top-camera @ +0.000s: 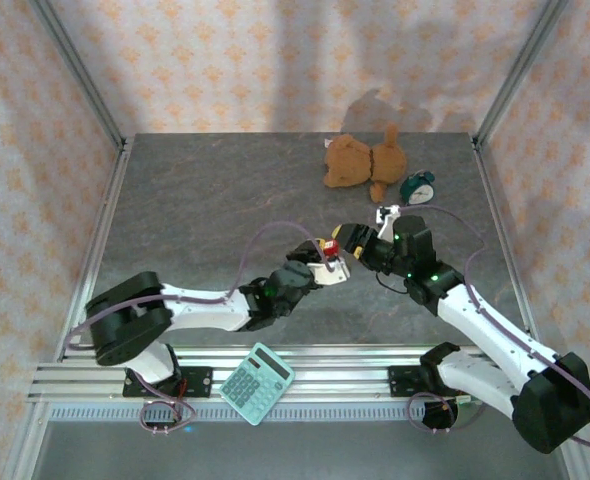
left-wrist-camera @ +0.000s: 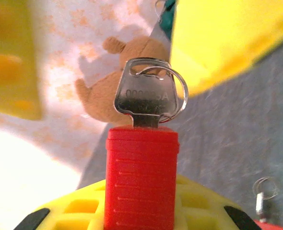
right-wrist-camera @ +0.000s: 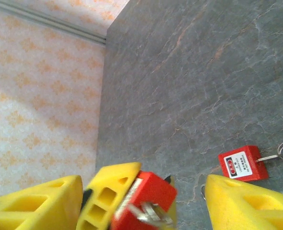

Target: Unlock with the key

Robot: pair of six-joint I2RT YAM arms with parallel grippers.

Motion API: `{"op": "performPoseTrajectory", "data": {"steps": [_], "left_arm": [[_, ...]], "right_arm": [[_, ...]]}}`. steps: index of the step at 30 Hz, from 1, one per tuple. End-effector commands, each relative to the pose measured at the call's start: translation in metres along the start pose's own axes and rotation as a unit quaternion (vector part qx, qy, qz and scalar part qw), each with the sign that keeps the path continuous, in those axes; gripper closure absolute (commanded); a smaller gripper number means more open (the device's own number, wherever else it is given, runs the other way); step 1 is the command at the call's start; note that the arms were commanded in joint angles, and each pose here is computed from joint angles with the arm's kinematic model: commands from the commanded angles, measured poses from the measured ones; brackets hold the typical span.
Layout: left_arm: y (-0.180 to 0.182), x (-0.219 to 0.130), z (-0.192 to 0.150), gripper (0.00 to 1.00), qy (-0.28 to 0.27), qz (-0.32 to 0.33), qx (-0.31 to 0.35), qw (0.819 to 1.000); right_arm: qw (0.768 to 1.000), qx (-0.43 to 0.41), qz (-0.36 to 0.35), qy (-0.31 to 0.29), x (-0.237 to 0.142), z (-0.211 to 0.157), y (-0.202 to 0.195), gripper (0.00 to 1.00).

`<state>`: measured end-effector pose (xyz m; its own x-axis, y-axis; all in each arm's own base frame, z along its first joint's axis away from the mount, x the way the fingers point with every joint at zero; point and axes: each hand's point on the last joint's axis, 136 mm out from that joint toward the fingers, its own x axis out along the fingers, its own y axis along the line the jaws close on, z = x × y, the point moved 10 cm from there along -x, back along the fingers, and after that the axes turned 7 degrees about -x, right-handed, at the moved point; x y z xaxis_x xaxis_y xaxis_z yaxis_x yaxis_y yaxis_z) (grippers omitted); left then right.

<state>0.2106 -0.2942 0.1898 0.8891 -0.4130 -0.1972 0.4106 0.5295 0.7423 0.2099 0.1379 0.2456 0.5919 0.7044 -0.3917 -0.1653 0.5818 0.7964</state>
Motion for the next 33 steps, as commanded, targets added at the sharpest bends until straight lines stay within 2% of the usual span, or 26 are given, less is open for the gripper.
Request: {"op": "performPoseTrajectory", "data": {"steps": [1,3,4,9,16,18,25,26,27,28,30,31,33], "left_arm": [[0.007,0.000,0.009,0.88,-0.007,0.139,0.069,0.988],[0.003,0.003,0.011,0.90,-0.018,0.184,0.083,0.979],[-0.003,0.007,0.010,0.91,-0.006,0.188,0.105,0.977],[-0.006,0.008,0.017,0.92,-0.017,0.188,0.078,0.979],[-0.010,0.012,0.021,0.92,-0.019,0.186,0.090,0.978],[-0.011,0.012,0.023,0.92,-0.021,0.187,0.089,0.978],[-0.021,0.018,0.020,0.89,-0.011,0.180,0.108,0.978],[-0.021,0.018,0.019,0.87,-0.008,0.181,0.106,0.978],[-0.020,0.018,0.020,0.75,-0.006,0.184,0.102,0.978],[-0.018,0.017,0.020,0.58,-0.003,0.187,0.093,0.978],[-0.009,0.008,0.018,0.37,-0.005,0.194,0.063,0.979],[-0.004,0.001,0.016,0.29,-0.007,0.196,0.043,0.980],[0.004,-0.015,0.008,0.22,-0.012,0.195,0.011,0.981]], "right_arm": [[1.000,0.021,0.016,-0.015,0.001,0.005,0.003,0.33],[0.999,0.026,0.017,-0.011,0.003,0.004,0.002,0.33],[0.999,0.028,0.014,-0.008,0.004,0.004,0.001,0.33],[1.000,0.030,-0.004,-0.005,0.007,0.000,-0.009,0.34],[1.000,0.030,0.005,0.003,0.012,-0.003,-0.013,0.38],[0.999,0.030,0.014,0.003,0.013,-0.002,-0.012,0.44],[0.999,0.026,0.026,0.001,0.014,0.001,-0.008,0.76],[0.999,0.024,0.028,-0.002,0.013,0.001,-0.008,0.79],[0.999,0.021,0.028,-0.006,0.012,0.002,-0.008,0.80],[0.999,0.018,0.024,-0.012,0.010,0.003,-0.008,0.82],[0.999,0.013,0.014,-0.031,0.003,0.009,-0.009,0.83],[0.999,0.010,0.010,-0.041,0.000,0.012,-0.009,0.83],[0.998,0.003,0.008,-0.062,-0.006,0.022,-0.008,0.84]]}}
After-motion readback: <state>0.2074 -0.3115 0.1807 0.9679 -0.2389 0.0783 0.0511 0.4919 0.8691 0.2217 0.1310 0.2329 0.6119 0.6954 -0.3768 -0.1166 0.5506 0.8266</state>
